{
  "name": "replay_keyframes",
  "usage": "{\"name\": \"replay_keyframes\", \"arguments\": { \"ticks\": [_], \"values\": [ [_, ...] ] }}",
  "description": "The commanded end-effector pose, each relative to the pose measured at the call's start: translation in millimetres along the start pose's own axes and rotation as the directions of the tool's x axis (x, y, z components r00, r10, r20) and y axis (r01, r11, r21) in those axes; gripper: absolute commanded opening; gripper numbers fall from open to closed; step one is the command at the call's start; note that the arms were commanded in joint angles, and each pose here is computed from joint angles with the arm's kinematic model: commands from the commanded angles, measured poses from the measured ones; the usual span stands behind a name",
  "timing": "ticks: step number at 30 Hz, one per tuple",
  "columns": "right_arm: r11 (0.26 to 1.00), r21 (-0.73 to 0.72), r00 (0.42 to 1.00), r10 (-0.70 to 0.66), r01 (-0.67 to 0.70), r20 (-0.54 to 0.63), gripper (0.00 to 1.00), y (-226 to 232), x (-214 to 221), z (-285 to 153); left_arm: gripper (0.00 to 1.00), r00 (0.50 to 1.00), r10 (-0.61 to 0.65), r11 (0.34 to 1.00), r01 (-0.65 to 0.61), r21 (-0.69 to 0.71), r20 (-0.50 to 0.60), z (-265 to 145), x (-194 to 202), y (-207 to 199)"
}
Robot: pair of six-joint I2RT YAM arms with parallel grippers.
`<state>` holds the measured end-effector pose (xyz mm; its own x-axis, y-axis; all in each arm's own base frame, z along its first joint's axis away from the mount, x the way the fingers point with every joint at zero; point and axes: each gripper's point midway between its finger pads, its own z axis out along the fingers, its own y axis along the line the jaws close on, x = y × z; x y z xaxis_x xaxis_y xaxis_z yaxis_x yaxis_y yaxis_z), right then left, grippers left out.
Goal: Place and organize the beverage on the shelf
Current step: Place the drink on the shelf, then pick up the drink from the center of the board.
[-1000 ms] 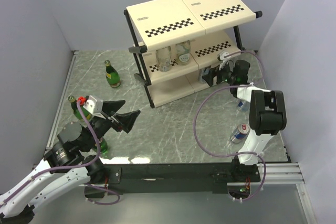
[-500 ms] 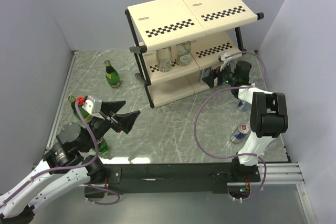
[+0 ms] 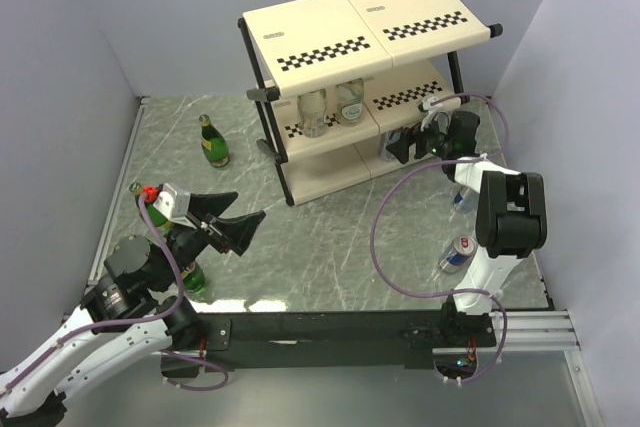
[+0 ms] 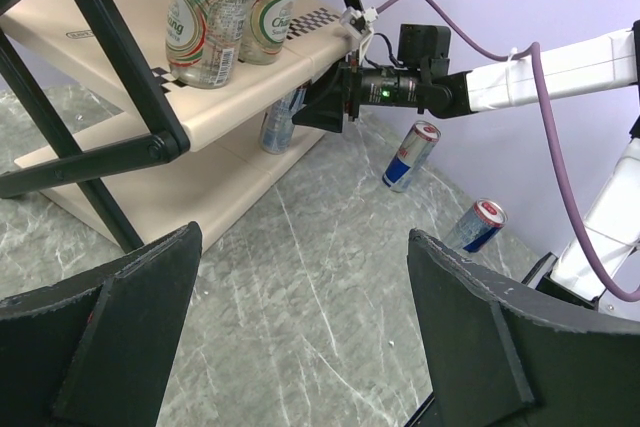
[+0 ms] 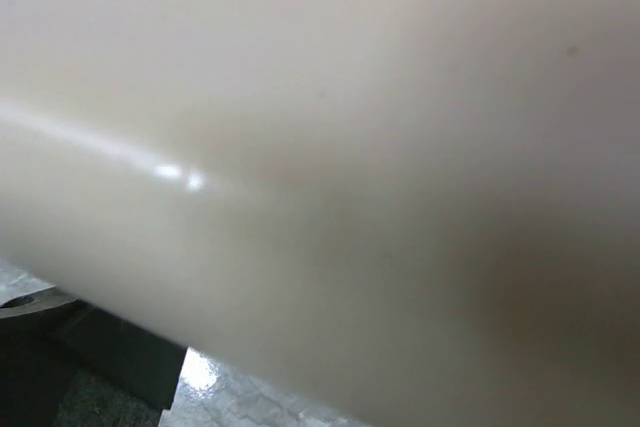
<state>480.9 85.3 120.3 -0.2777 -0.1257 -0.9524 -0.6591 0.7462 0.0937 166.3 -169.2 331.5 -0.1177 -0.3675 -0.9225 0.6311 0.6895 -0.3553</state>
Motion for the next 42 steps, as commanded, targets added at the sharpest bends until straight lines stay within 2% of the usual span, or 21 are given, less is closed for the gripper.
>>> {"name": "replay_keyframes", "arguments": {
  "ticks": [1,18,29,42],
  "values": [
    [1.000,0.002,0.998,-0.026,0.026,0.049,0.91,-8,-27,1,0.90,0.999,-0.012,1.000,0.011,0.028,0.042,0,-17,-9],
    [0.997,0.036,0.997,0.065,-0.066,0.036,0.92,-6,-34,-8,0.90,0.999,-0.011,1.000,0.010,0.022,0.047,-3,-19,-7],
    [0.996,0.070,0.997,0.060,-0.063,0.040,0.93,0,-44,-21,0.90,0.998,-0.018,1.000,0.016,0.025,0.054,-6,-19,-7],
    [0.994,0.025,0.990,0.110,-0.108,-0.084,0.93,16,-24,-31,0.90,0.998,-0.017,1.000,0.016,0.027,0.061,-7,-22,-7]
  ]
}}
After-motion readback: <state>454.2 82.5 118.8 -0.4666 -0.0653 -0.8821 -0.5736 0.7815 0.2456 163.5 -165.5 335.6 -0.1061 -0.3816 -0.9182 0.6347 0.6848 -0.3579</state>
